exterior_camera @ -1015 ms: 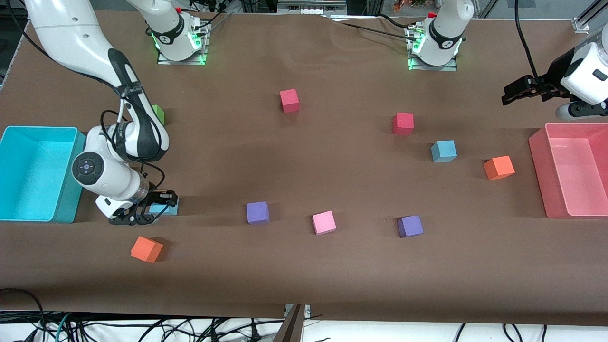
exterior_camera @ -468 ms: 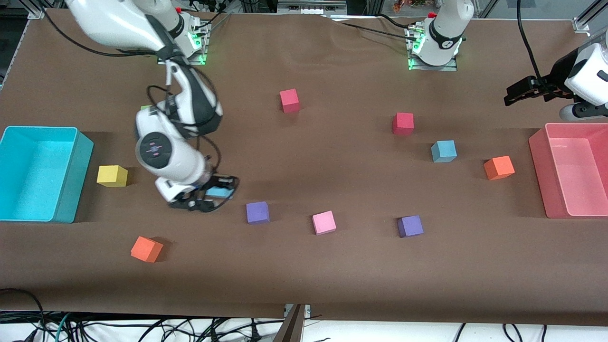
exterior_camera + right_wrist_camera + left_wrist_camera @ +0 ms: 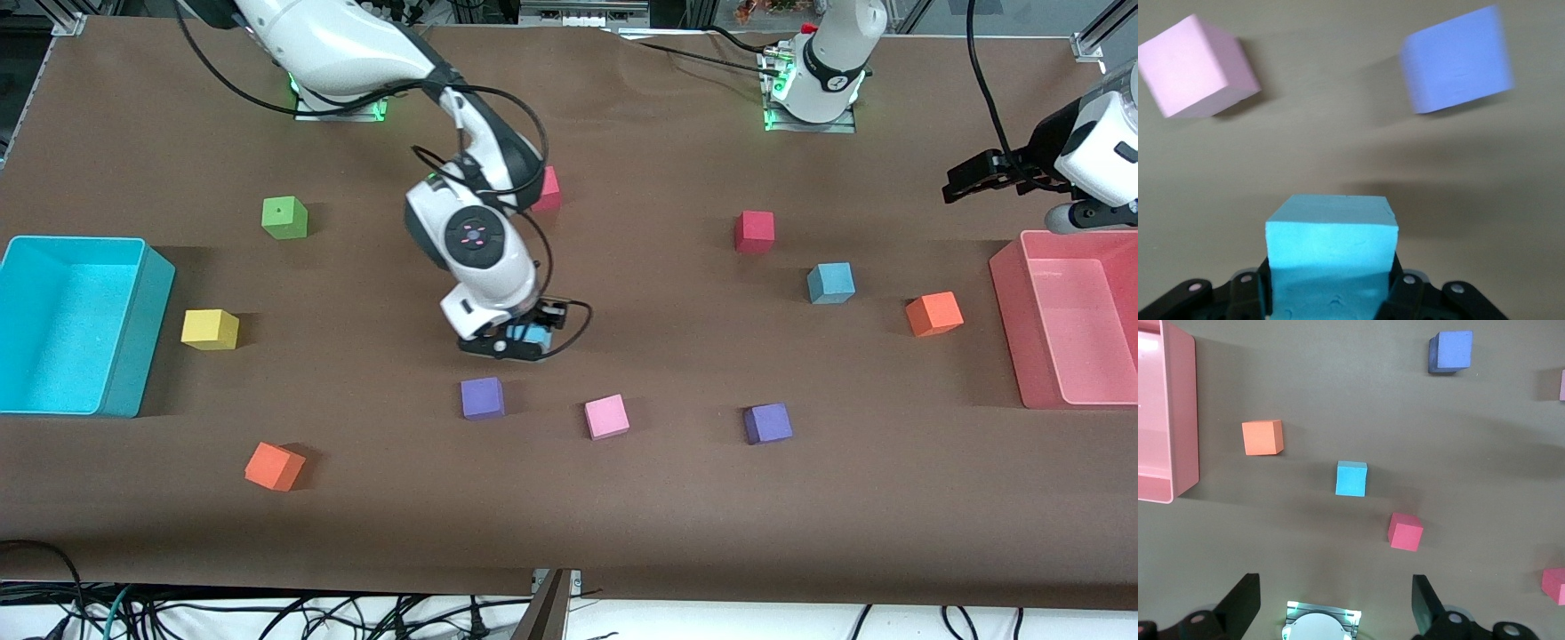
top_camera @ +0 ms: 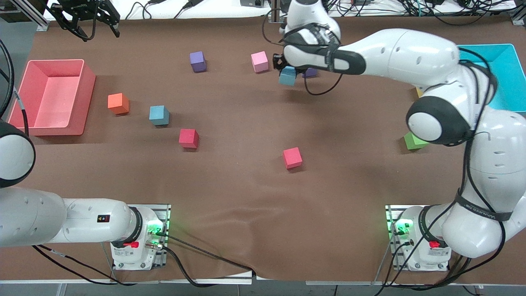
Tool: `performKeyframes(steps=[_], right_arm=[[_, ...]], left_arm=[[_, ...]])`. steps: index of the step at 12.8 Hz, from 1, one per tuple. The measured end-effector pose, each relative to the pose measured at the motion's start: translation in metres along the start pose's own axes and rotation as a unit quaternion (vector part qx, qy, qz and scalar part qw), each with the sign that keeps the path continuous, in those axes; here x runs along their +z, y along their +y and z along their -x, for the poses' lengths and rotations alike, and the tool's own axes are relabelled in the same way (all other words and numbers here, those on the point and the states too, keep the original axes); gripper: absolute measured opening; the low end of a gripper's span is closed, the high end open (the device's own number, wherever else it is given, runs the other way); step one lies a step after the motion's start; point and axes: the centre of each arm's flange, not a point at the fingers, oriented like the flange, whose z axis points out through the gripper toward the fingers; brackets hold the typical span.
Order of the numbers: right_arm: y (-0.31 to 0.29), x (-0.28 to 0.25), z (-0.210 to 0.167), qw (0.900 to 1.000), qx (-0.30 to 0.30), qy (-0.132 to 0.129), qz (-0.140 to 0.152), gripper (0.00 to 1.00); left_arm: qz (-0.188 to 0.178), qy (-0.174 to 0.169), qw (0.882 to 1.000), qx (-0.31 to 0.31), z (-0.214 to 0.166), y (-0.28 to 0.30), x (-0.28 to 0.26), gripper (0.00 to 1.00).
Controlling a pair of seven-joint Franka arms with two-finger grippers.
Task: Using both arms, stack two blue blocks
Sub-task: 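Lift the light blue cube with the right gripper toward the table middle, then set down the cube with the right gripper while the left gripper grasps another cube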
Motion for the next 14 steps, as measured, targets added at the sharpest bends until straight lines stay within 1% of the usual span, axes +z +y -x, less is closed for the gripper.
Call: performKeyframes(steps=[2,4,6,8,9,10,12,14], right_arm=[[-0.022,0.027,0.008,1.000,-0.002,0.006,0.005,0.60],[-0.037,0.055,0.020,1.000,-0.013,0.015,0.004,0.60],[-0.047,0.081,0.033,0.999,-0.029,0.024,0.005,0.60],[-0.051,0.096,0.038,0.999,-0.040,0.034,0.007,0.60],[-0.052,0.095,0.037,0.998,-0.041,0.037,0.006,0.67],[-0.052,0.093,0.035,0.998,-0.041,0.039,0.004,0.77],[-0.053,0.089,0.033,0.998,-0.044,0.044,0.003,0.99],[-0.056,0.079,0.031,0.997,-0.053,0.050,-0.003,1.00]], left_arm=[[0.000,-0.003,1.000,0.000,-0.002,0.000,0.002,1.00],[-0.001,-0.005,1.000,0.000,-0.004,0.001,0.005,1.00],[-0.001,-0.005,1.000,0.000,-0.007,0.001,0.008,1.00],[0.000,-0.005,1.000,0.000,-0.015,0.002,0.018,1.00],[0.000,-0.005,1.000,0.000,-0.021,0.003,0.025,1.00],[0.000,-0.005,1.000,-0.001,-0.028,0.004,0.034,1.00],[0.002,0.006,1.000,-0.002,-0.047,0.006,0.063,1.00],[0.001,0.006,1.000,-0.002,-0.061,0.008,0.103,1.00]])
